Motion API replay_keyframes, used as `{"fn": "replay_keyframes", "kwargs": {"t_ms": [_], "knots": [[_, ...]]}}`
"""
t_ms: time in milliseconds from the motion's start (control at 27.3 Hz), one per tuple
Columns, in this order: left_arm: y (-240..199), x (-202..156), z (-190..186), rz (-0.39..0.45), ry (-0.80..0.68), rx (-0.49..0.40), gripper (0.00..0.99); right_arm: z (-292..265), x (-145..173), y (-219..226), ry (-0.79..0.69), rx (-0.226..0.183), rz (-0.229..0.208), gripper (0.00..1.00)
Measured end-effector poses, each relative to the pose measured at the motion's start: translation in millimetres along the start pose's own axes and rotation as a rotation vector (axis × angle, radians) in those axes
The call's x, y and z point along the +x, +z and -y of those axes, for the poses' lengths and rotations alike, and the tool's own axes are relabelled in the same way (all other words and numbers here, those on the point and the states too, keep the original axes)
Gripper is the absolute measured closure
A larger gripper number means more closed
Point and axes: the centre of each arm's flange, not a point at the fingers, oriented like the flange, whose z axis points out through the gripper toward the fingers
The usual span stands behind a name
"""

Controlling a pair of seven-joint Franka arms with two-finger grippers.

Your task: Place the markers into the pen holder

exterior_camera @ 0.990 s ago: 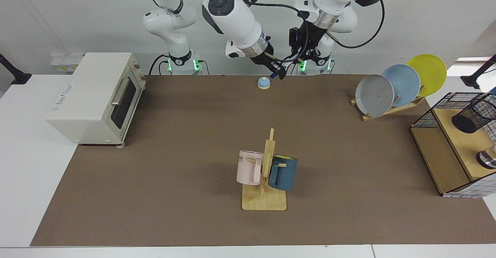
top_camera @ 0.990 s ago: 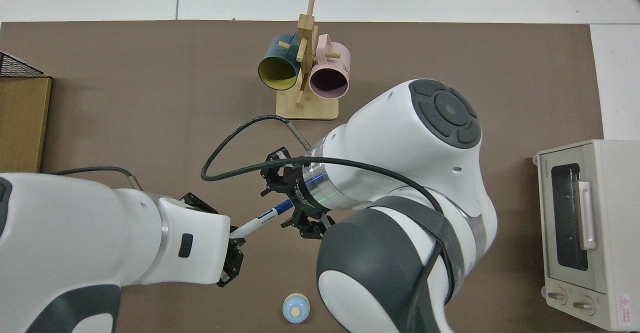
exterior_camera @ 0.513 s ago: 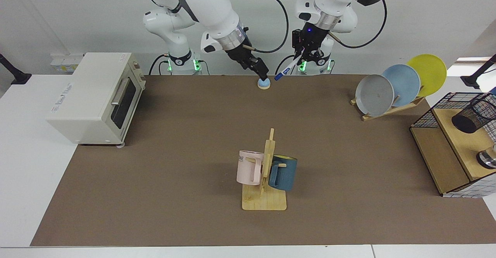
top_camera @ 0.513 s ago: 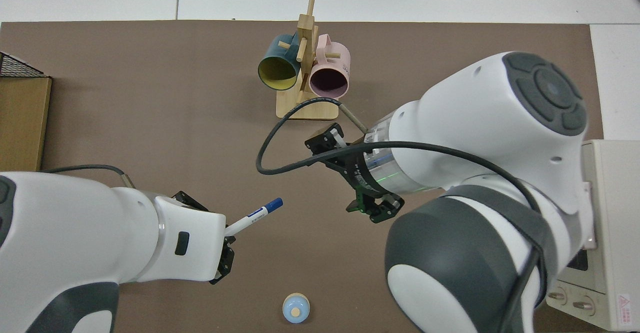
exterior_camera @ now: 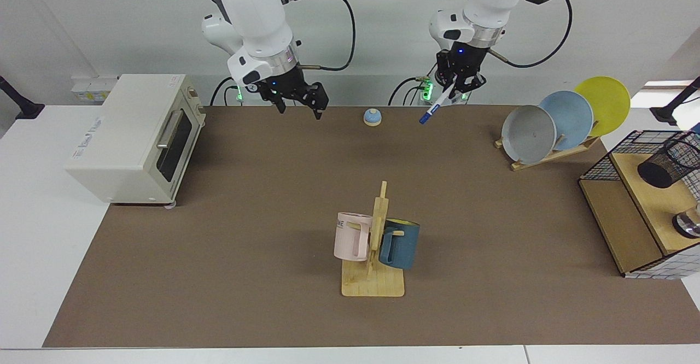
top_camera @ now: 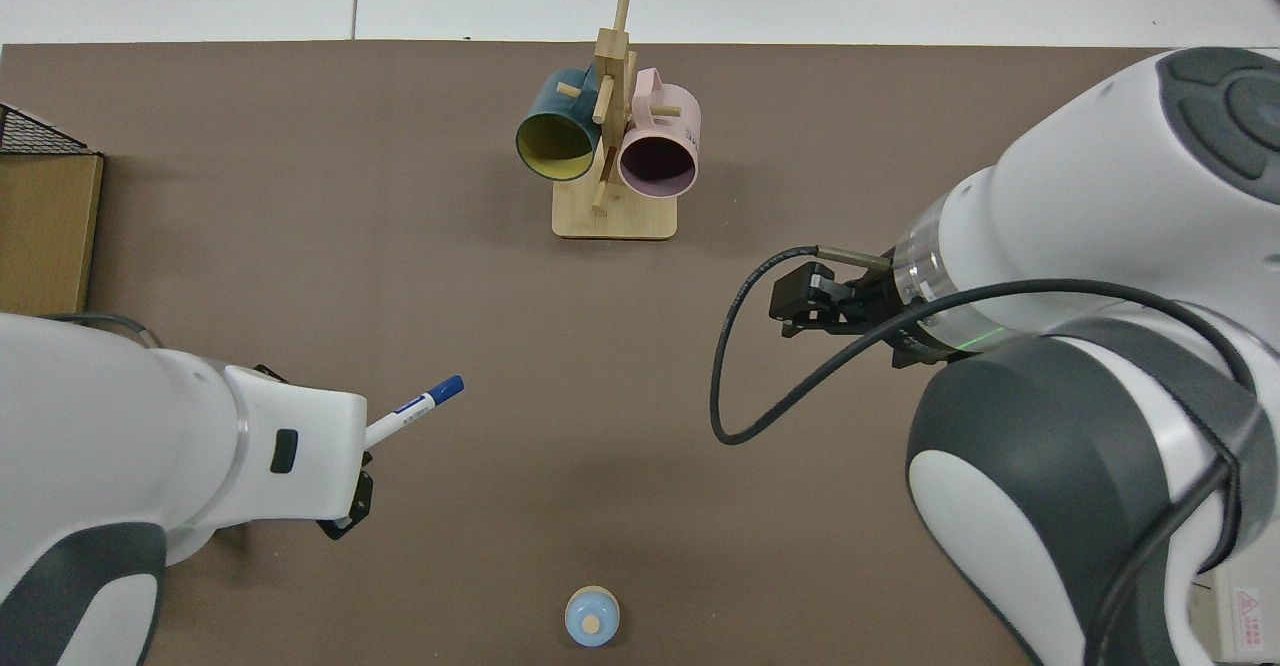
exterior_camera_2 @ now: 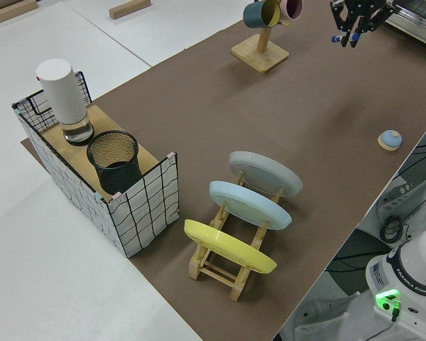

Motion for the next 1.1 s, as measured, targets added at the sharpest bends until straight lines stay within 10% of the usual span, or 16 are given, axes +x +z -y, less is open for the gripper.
{"fn": "replay_keyframes", "kwargs": {"t_ms": [587,953,1100], "knots": [[-8,-83,99,0.189,-0.071,0.207,0.815,-110,51,-24,-0.156,-0.121,-0.067,0.00],[-24,-120,130,0.409,0.054,0.332,0.815,-138,51,-46,-0.304,-0.282,-0.123,0.00],[-31,-143,149,0.489,0.120,0.349,0.815,-145,53,-48,-0.321,-0.277,-0.121,0.00]]}}
